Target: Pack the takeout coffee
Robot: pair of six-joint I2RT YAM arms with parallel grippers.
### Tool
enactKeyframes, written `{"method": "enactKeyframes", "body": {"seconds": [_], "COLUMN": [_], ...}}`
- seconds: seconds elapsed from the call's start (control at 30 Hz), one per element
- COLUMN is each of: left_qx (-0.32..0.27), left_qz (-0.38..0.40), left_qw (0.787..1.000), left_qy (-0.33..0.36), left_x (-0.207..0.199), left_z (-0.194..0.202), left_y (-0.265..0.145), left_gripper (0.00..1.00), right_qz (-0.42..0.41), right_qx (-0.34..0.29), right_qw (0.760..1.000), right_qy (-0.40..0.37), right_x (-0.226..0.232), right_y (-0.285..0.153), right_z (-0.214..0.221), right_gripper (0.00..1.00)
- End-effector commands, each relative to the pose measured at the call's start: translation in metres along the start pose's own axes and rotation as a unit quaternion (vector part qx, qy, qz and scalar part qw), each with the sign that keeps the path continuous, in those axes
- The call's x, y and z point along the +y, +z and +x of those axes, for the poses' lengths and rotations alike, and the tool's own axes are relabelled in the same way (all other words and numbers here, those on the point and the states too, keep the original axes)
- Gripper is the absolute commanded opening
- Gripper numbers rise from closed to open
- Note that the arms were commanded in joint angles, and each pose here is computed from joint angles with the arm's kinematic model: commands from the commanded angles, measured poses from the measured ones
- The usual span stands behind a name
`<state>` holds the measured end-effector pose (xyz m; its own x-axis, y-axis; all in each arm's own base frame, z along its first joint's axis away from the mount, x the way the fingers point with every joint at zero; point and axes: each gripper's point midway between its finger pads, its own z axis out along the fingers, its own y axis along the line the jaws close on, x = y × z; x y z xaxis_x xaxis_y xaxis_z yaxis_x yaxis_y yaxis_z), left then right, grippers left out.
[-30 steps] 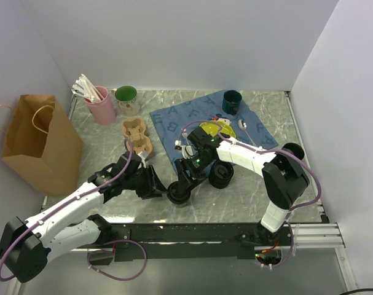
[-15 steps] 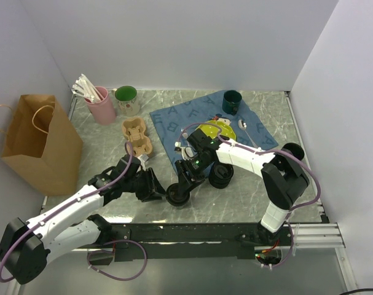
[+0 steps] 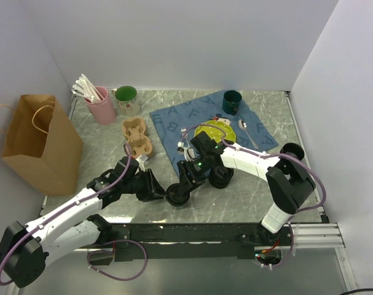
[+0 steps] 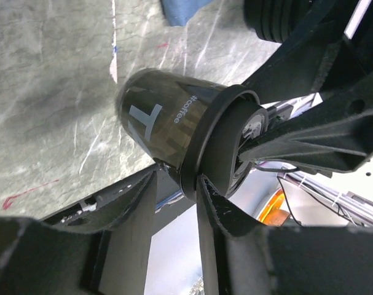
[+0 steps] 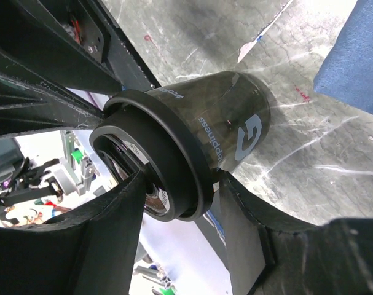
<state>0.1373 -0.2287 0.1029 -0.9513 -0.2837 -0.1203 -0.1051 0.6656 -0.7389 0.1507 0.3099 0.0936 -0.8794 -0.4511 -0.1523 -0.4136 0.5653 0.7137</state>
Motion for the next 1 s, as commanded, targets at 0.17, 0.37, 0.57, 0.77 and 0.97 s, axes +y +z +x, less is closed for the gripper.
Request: {"method": "enactKeyframes", "body": {"seconds": [0.17, 0.37, 0.57, 0.77, 0.97], "left_qx": [0.014, 0.014, 0.013, 0.011, 0.003], "left_qz": [-0.060, -0.089, -0.106, -0.124, -0.111], "left_qw": [0.998, 0.995, 0.992, 0.990, 0.992], "left_qy": [-0.024, -0.044, -0.064, -0.065, -0.054], "left_x": [0.041, 0.062, 0.073, 0.079, 0.067], "left_z": [0.010, 0.017, 0.020, 0.018, 0.013], "left_y": [0.015, 0.017, 0.020, 0.022, 0.017], "left_gripper": [0.29, 0.24, 0.18, 0.24, 0.31], "right_qz": [0.078, 0.079, 0.083, 0.084, 0.082], "right_qx": [-0.002, -0.002, 0.001, 0.004, -0.007], "right_qw": [0.997, 0.997, 0.996, 0.996, 0.997], "right_qy": [0.008, 0.009, 0.012, 0.017, 0.006], "right_x": [-0.046, -0.052, -0.058, -0.065, -0.062], "right_y": [0.018, 0.021, 0.024, 0.028, 0.025], "right_z": [0.014, 0.020, 0.027, 0.034, 0.031], "right_gripper": [0.54, 0.53, 0.53, 0.52, 0.52]}}
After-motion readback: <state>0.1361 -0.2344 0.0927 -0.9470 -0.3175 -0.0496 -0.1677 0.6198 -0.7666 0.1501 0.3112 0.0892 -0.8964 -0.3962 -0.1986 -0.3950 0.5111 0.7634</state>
